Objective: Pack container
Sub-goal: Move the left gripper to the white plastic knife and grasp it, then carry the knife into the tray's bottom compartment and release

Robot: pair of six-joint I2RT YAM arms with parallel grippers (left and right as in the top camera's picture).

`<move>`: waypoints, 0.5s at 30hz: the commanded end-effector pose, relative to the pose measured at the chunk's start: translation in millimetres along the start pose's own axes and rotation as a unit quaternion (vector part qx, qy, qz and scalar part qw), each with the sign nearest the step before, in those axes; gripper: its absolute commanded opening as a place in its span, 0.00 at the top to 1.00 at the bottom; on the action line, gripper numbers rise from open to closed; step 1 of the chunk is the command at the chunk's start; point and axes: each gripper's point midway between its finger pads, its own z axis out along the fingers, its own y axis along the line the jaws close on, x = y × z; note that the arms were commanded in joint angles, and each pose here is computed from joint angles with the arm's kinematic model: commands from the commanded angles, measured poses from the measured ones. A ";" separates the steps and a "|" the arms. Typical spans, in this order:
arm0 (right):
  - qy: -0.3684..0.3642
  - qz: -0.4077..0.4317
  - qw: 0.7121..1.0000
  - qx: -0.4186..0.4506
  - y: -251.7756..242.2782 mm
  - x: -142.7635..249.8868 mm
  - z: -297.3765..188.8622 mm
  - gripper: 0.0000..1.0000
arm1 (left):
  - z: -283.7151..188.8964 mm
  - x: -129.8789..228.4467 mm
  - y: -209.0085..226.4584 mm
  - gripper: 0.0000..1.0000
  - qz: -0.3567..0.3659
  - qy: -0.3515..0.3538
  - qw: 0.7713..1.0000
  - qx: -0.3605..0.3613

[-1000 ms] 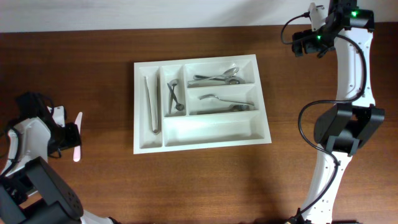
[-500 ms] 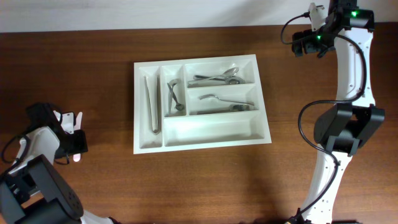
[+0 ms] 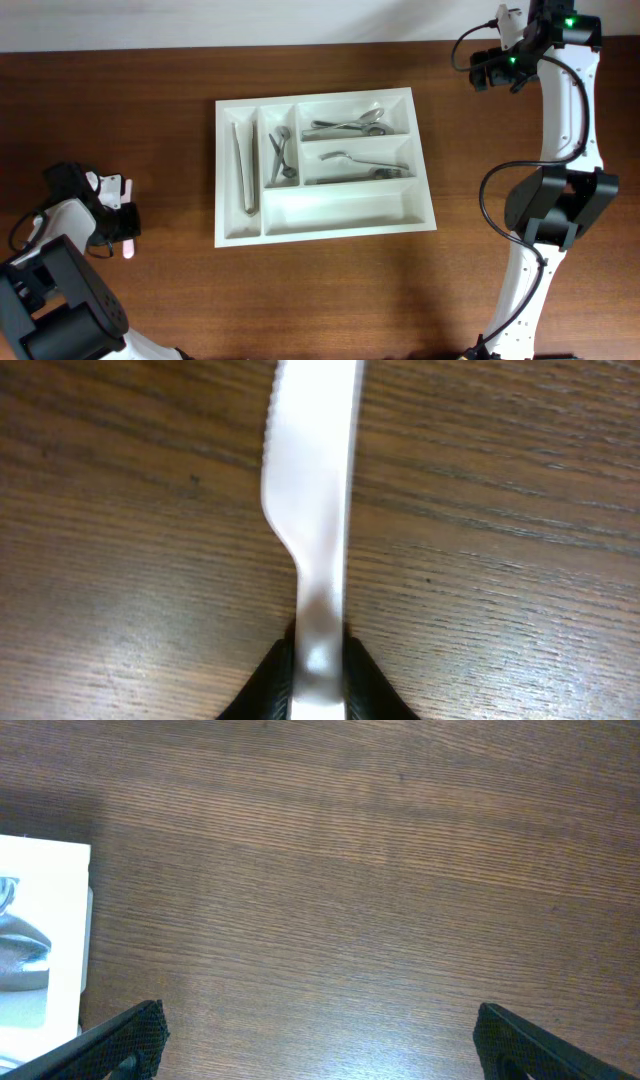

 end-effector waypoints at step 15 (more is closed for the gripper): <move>-0.025 -0.002 1.000 0.011 -1.7 -11.3 -24.6 0.01 | -98.6 -84.6 -18.2 0.91 0.040 -0.040 0.998 0.034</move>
